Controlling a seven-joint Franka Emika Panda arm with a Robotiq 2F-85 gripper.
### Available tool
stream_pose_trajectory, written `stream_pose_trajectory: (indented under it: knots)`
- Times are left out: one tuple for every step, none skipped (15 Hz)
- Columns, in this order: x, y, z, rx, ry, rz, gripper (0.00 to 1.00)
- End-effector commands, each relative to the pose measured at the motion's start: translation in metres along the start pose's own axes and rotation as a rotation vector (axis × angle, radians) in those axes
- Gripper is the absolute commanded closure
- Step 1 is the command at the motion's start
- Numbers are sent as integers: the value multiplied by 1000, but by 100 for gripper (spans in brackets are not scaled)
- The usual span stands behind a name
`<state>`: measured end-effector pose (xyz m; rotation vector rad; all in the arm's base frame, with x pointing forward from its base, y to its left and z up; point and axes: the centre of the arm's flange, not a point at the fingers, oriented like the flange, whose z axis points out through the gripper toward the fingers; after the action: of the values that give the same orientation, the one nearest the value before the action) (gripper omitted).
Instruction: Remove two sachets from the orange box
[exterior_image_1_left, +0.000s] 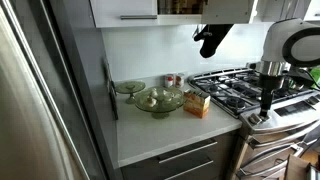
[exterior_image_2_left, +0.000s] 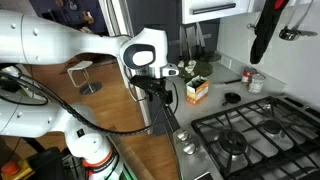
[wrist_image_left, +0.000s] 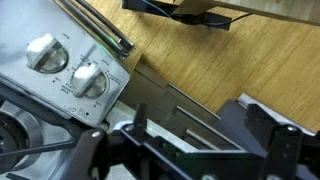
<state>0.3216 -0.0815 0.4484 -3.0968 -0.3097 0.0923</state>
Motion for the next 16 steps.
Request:
stream_pose_trajectory:
  knots:
    - [0,0,0,0,0,0,0]
    - [0,0,0,0,0,0,0]
    - [0,0,0,0,0,0,0]
    - [0,0,0,0,0,0,0]
    - [0,0,0,0,0,0,0]
    - [0,0,0,0,0,0,0]
    - [0,0,0,0,0,0,0]
    - [13,-9,5,-24,16,119,0]
    - [18,-11,7,-33,39,171,0]
    - [27,-17,8,-29,57,229,0]
    - [33,-20,10,-37,90,277,0]
    - [39,-25,13,-48,107,331,0]
    - [44,-28,16,-58,126,380,0]
    - [46,-30,20,-60,130,436,0]
    - [48,-32,23,-65,137,489,0]
    - [48,-31,27,-69,139,543,0]
